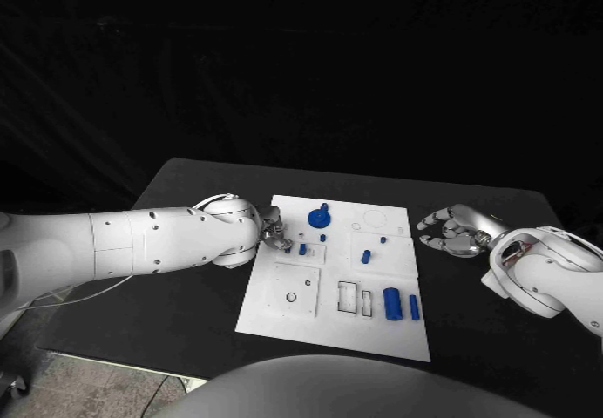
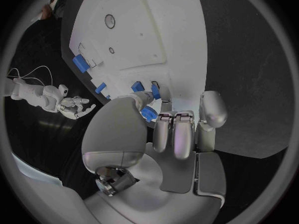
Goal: Assemble the parts on the task board
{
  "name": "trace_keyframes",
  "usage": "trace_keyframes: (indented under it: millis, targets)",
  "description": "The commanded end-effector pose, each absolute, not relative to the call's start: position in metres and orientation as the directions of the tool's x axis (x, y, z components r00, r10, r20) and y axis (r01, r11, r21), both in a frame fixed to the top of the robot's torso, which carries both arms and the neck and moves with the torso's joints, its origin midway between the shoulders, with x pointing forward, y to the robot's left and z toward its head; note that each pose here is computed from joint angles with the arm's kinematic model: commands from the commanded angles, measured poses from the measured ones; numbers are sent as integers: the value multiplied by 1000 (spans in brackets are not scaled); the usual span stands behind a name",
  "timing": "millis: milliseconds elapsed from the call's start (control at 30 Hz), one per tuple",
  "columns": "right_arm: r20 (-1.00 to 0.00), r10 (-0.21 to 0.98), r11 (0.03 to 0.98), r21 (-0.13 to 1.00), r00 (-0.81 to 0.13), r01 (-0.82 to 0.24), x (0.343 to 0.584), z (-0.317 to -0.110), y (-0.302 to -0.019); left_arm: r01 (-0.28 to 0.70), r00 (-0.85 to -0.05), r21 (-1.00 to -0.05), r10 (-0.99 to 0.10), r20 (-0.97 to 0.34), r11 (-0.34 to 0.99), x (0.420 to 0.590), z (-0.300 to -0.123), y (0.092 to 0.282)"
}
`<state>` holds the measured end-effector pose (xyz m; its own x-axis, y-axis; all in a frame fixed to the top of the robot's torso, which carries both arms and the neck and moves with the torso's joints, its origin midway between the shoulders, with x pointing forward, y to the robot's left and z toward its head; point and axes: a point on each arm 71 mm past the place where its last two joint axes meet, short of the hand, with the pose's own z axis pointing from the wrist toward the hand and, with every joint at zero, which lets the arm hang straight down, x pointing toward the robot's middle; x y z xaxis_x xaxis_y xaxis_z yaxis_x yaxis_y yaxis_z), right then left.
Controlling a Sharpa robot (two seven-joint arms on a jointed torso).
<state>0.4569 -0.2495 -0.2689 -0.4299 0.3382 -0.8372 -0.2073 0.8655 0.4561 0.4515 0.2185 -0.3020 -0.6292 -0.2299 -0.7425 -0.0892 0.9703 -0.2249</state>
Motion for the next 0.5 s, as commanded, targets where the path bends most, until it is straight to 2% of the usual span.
trace_keyframes:
  millis: [33,500]
  targets:
    - [-834,330,867,453,-442,-207,456,-270,-249,-81,-648,-213,-213,-732,974,449,-305,218]
    - [-834,330,868,452,-443,-204,456,-271,-250,-76,-653,-211,-209,-728,975,449,-305,218]
